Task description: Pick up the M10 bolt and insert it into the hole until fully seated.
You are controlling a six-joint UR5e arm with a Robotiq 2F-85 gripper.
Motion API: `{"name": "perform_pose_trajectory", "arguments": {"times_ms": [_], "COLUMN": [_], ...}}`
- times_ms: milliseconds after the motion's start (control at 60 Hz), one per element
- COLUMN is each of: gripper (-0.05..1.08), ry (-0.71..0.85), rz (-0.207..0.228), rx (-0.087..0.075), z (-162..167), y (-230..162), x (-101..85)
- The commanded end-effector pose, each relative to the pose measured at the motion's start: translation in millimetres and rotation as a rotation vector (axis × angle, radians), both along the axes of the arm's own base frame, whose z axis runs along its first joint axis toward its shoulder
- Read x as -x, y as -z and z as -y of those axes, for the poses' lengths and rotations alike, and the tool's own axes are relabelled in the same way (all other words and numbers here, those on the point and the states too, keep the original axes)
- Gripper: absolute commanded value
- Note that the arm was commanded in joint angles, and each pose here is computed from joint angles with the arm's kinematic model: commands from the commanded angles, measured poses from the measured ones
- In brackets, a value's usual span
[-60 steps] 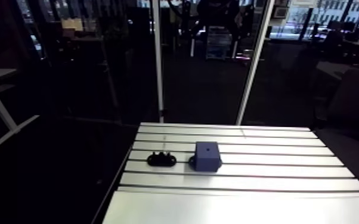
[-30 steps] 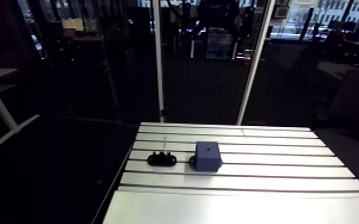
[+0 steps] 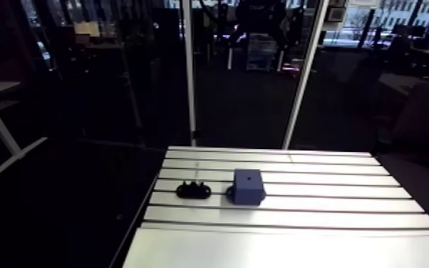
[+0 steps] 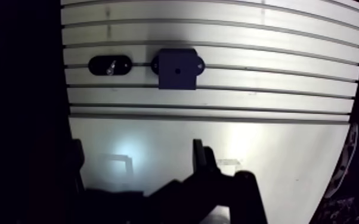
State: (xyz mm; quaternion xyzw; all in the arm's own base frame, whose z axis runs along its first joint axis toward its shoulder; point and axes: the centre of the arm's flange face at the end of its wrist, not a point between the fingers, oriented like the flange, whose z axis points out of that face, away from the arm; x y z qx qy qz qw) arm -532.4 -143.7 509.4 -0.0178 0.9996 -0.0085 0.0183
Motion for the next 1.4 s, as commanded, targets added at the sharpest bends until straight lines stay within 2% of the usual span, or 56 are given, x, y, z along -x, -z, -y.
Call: {"name": "perform_pose_trajectory", "arguments": {"times_ms": [17,1017,1400], "gripper": [0.01,0.01,0.01], "ry": [0.001,0.000,-0.008], "rz": [0.004,0.004,0.019], "rx": [-0.001,0.002,0.000], "z": [-1,0,6], "y": [2,2,10], "x": [-0.4,-1.4,-2.8]}}
